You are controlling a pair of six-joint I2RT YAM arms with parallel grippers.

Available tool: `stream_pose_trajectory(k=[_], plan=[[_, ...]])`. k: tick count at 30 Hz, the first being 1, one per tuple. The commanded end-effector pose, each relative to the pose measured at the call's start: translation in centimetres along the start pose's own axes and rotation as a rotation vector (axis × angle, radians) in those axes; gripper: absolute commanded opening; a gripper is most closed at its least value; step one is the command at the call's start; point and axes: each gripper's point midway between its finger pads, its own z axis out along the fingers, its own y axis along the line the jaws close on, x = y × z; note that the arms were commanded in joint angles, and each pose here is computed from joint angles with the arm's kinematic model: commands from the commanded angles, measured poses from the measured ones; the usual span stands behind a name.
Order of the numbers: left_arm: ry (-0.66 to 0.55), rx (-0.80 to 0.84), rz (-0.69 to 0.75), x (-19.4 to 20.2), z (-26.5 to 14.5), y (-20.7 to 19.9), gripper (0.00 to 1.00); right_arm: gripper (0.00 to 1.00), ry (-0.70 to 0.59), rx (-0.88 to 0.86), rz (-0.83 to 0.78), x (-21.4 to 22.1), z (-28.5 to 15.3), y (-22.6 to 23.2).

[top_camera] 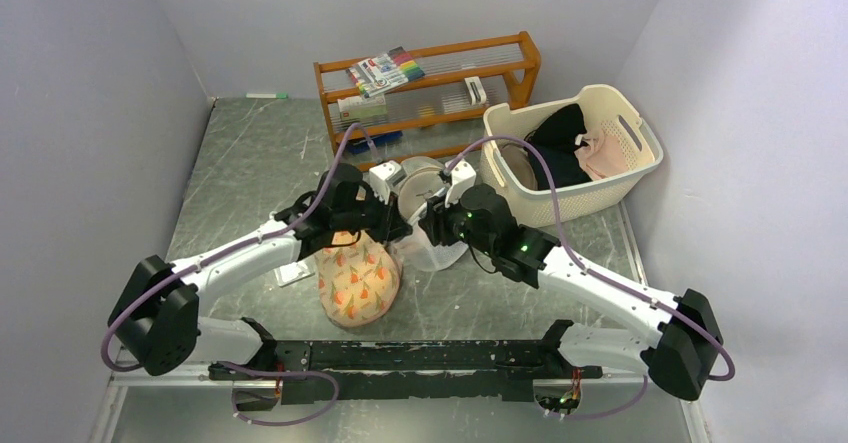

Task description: Unzip the laundry bag and remove the bra

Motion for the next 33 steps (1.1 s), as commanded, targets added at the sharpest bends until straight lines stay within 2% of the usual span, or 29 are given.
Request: stream_pose_trajectory(k=[1,6,13,21,33], plan=[[0.030,0.085,0.062,-1.7,-0.2,-1.2,0.14,0.45,-0.024,0.035,-0.025,-1.0,-1.0,-0.7],[-0.002,0.101,0.069,-3.4,0.2,-0.9,0.11,0.60,-0.027,0.162,-0.050,-2.1,-2.0,-2.8],[-0.016,0.242,-0.061,-4.0,0.0,-0.9,0.07,0.61,-0.038,0.134,-0.083,-3.4,-3.4,-2.3],[0.077,0.374,-0.248,-2.1,0.5,-0.6,0.07,0.53,-0.030,0.101,-0.077,-3.7,-1.8,-1.4],[0.075,0.364,-0.224,-1.9,0.0,-0.5,0.07,0.40,0.020,0.122,-0.068,-3.0,1.2,-1.3]])
